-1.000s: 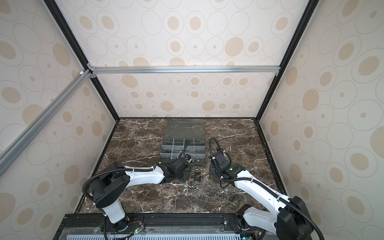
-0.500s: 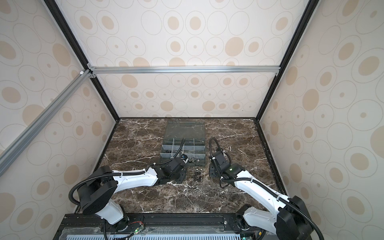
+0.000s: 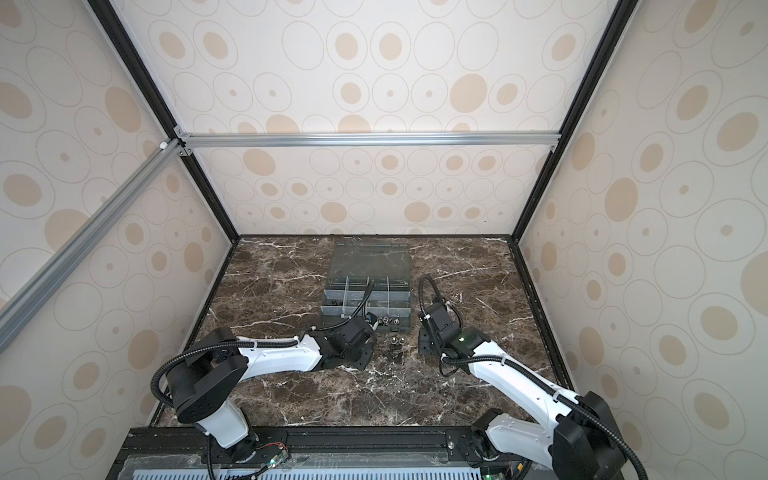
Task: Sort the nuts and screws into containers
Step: 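Lower the left gripper onto a silver hex nut at the pile and close, then carry the silver nut over the organizer and release it into the nut compartment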
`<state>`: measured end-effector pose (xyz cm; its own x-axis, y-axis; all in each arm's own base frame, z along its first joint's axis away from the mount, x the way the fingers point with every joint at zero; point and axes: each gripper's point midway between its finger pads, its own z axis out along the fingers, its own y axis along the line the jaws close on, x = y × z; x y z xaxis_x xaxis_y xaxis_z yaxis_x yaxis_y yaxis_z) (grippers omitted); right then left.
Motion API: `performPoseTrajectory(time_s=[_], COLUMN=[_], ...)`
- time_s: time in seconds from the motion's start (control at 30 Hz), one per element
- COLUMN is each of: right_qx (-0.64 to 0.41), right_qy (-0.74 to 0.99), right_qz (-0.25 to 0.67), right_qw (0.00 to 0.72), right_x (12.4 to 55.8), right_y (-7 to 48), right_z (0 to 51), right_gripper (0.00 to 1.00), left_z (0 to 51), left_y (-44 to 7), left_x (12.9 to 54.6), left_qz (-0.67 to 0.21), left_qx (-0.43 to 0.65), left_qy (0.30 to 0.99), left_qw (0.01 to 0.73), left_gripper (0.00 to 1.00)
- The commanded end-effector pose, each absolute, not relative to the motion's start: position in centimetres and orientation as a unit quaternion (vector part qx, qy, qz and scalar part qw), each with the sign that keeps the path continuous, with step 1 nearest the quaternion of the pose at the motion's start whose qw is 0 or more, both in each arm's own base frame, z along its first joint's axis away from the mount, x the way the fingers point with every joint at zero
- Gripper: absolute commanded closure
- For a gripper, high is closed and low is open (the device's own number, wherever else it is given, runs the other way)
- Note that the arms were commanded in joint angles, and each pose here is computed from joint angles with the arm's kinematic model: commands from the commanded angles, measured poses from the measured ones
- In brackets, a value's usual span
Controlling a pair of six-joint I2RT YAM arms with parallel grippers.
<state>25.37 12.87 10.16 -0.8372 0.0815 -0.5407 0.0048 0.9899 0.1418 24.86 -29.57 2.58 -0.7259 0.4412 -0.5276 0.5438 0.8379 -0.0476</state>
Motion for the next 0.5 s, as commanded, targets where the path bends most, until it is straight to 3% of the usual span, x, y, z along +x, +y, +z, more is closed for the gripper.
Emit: performPoseTrajectory(time_s=[0.0,0.47], right_qx=[0.034,0.031], right_qy=[0.957,0.958], right_qz=[0.062,0.059], right_qw=[0.281,0.279], right_x=[25.2,25.1], right_y=[12.3,12.2], right_z=[9.9,9.8], right_gripper=[0.52,0.52], left_z=[3.1,1.9], left_y=[-30.7,-30.9], left_x=[25.1,25.0], left_qz=[-0.109,-0.101], left_qx=[0.267,0.265], left_qy=[0.921,0.923], left_qw=[0.261,0.259], left_gripper=[0.61,0.74])
